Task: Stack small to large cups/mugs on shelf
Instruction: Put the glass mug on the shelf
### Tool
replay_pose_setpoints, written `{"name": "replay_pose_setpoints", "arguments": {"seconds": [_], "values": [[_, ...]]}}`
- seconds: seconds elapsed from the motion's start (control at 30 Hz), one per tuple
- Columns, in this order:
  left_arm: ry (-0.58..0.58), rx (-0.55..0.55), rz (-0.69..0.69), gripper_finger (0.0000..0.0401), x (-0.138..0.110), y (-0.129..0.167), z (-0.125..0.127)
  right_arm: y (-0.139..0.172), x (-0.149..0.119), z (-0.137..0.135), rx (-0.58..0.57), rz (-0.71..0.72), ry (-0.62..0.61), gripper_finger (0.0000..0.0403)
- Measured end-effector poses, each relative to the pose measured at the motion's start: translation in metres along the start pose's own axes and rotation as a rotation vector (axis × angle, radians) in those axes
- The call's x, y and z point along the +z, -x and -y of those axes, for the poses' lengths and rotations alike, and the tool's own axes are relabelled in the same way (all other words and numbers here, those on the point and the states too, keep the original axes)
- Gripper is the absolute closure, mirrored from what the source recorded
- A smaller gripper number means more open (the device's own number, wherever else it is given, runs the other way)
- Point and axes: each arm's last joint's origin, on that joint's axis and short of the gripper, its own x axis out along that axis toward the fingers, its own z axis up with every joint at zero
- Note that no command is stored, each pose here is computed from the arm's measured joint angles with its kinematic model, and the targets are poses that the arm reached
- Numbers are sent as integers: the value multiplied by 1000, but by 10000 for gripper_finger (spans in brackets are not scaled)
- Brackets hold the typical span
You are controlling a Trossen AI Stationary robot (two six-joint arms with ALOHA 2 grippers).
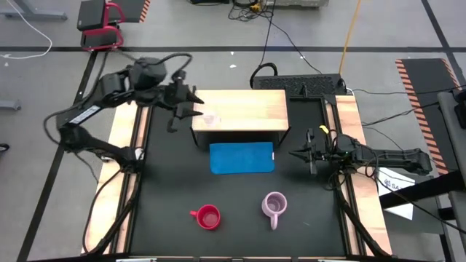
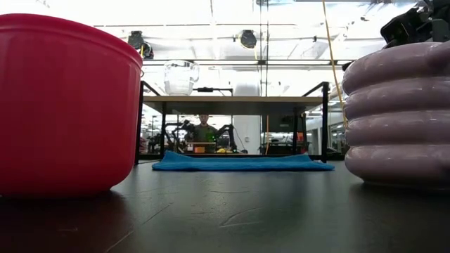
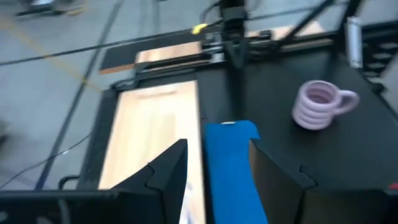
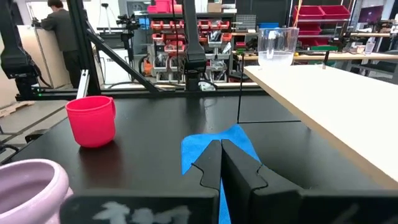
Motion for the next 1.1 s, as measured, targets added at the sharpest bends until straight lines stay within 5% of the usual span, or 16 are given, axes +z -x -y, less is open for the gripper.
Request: {"name": "replay_pose_setpoints", "arguments": {"seconds": [0.53,1.1], "values": [[105,113,189,229,-108,10,40,-4,4,4,-33,17,-18,403],[144,102,164,229,-140,1,50,-18,32,25,-9,3,-48,403]]}}
